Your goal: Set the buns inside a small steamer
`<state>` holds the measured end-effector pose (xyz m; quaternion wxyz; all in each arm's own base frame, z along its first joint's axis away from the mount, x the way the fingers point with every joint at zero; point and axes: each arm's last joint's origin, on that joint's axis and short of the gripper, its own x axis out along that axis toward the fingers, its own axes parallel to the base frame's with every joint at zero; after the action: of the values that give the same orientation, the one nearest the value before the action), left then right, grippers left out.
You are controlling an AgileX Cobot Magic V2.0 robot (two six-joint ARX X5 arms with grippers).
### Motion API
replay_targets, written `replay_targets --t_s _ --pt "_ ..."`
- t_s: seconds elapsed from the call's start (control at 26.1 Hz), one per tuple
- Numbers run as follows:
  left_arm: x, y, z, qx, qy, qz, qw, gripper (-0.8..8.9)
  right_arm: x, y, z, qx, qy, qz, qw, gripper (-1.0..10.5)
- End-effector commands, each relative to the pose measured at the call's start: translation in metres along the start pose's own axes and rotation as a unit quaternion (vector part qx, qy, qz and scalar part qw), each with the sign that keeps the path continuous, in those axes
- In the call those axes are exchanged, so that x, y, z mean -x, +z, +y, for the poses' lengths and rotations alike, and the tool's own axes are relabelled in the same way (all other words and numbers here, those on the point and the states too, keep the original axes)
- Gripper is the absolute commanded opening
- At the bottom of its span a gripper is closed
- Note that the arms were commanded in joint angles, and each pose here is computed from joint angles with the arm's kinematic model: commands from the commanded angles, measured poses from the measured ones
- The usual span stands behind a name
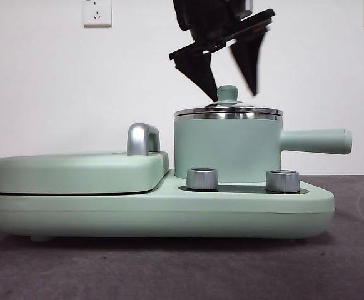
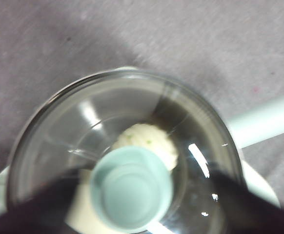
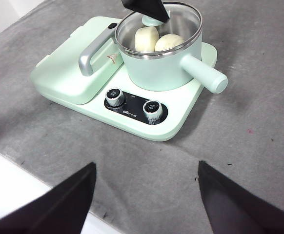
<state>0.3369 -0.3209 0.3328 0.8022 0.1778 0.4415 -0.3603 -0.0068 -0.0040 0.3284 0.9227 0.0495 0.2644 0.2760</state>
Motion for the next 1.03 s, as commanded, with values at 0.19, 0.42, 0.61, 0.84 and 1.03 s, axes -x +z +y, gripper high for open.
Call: replay_targets --t_s 0.19,0.42,0.61,0.84,1.03 --pt "0.07 -0.003 -0.006 0.024 -0.002 -0.03 0.999 5.95 0.001 0.002 0.0 0.007 0.005 -0.007 1.0 3.3" --pt "0.172 -0.033 -0.013 0.048 -0.004 -0.065 0.997 5.94 0.001 0.004 0.001 0.008 0.01 -0.017 1.0 3.3" --pt "0.238 -0.086 -0.023 0.028 -0.007 -0.08 0.996 5.9 0.001 0.008 0.002 0.009 0.019 -0.035 0.999 3.3" --pt "0.262 -0.143 -0.027 0.043 -0.009 -0.076 0.996 5.9 0.002 0.011 0.005 0.03 0.049 -0.048 0.997 3.3" --pt "0.261 -0.201 -0.028 0.073 -0.014 -0.12 0.99 5.9 0.002 0.013 0.006 0.04 0.058 -0.057 0.996 3.3"
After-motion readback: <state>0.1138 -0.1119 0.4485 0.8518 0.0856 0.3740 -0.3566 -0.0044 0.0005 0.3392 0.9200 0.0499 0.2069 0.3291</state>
